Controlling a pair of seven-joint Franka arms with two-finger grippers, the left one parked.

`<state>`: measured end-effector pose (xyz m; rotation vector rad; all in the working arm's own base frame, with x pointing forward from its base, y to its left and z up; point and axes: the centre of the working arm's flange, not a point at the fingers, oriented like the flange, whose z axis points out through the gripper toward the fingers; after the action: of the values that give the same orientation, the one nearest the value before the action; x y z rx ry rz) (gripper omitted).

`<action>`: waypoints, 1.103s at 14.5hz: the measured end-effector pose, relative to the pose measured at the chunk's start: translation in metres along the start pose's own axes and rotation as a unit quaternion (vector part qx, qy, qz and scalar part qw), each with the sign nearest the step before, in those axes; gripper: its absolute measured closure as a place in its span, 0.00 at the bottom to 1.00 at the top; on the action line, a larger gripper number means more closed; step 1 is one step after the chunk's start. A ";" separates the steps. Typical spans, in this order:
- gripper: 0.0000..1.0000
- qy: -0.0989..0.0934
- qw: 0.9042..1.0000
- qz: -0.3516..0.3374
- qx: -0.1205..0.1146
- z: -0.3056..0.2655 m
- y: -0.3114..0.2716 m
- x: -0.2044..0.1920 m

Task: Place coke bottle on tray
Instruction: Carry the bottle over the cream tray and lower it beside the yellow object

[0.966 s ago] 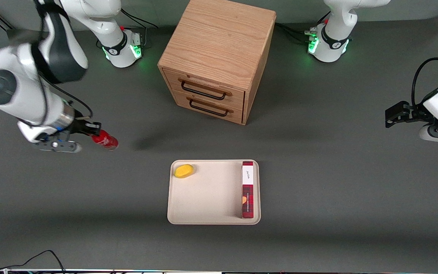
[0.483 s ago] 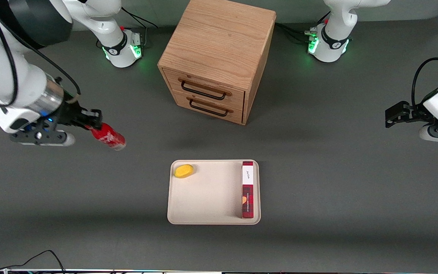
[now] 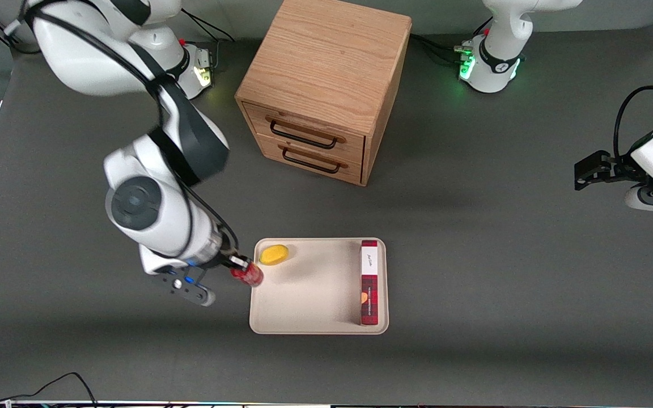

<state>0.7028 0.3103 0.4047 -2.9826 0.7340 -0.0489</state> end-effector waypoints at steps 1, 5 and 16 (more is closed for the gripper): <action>0.68 0.002 1.000 0.013 0.009 0.018 -0.003 0.005; 0.68 0.015 0.999 0.029 0.017 0.052 -0.006 0.017; 0.22 0.019 0.999 0.032 0.015 0.032 -0.007 0.020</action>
<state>0.7249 0.3089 0.3732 -2.9346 0.8235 -0.1129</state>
